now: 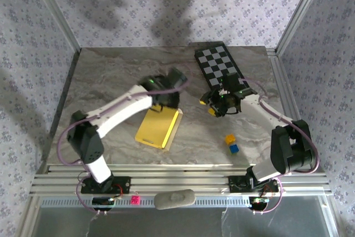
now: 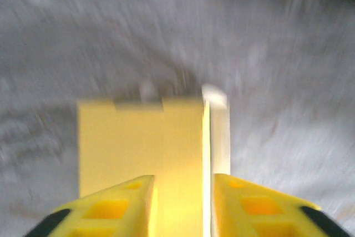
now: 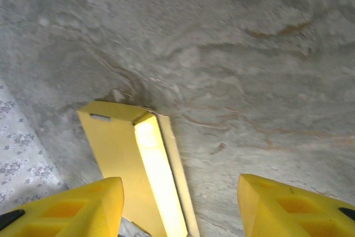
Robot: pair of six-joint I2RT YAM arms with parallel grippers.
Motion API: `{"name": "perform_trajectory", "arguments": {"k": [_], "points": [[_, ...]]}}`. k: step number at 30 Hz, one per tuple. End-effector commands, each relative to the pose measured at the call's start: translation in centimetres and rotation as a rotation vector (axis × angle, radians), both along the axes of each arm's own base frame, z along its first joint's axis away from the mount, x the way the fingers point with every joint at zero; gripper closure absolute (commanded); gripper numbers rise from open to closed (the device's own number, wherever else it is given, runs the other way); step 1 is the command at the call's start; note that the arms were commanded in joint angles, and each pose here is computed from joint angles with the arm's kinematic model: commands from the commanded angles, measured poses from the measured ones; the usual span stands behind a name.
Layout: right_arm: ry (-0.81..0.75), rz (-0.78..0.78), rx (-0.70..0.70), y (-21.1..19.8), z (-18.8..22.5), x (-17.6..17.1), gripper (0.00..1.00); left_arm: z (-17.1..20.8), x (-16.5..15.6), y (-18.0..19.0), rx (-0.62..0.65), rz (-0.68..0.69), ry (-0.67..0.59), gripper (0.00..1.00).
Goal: Fold the paper box
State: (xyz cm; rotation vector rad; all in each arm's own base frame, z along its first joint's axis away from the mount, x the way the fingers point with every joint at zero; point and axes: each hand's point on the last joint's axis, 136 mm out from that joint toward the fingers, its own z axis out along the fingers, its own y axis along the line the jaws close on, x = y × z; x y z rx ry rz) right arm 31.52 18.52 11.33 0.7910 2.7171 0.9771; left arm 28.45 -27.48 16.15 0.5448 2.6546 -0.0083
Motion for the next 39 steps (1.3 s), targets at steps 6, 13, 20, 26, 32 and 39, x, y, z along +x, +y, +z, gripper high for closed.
{"name": "perform_trajectory", "arguments": {"k": [6,13,20,26,32,39], "points": [[0.065,0.042,0.042,0.9,-2.5,-2.1,0.43,-6.0,-3.8,4.3,0.338,-0.02,0.142,0.57],[0.072,0.037,0.055,1.0,-3.0,-2.3,0.44,-8.6,-3.8,3.2,0.386,-0.045,0.143,0.54],[0.084,0.028,0.063,0.8,-3.5,-2.6,0.44,-10.2,-3.3,2.2,0.391,-0.052,0.144,0.5],[0.092,0.023,0.064,0.7,-3.9,-2.7,0.44,-12.2,-3.7,2.7,0.456,-0.069,0.139,0.54],[0.102,0.016,0.069,0.8,-4.4,-2.7,0.44,-10.9,-3.3,1.9,0.429,-0.069,0.108,0.52],[0.103,0.02,0.077,1.1,-4.5,-2.0,0.44,-7.4,-3.3,-0.1,0.277,-0.035,0.113,0.41]]}}
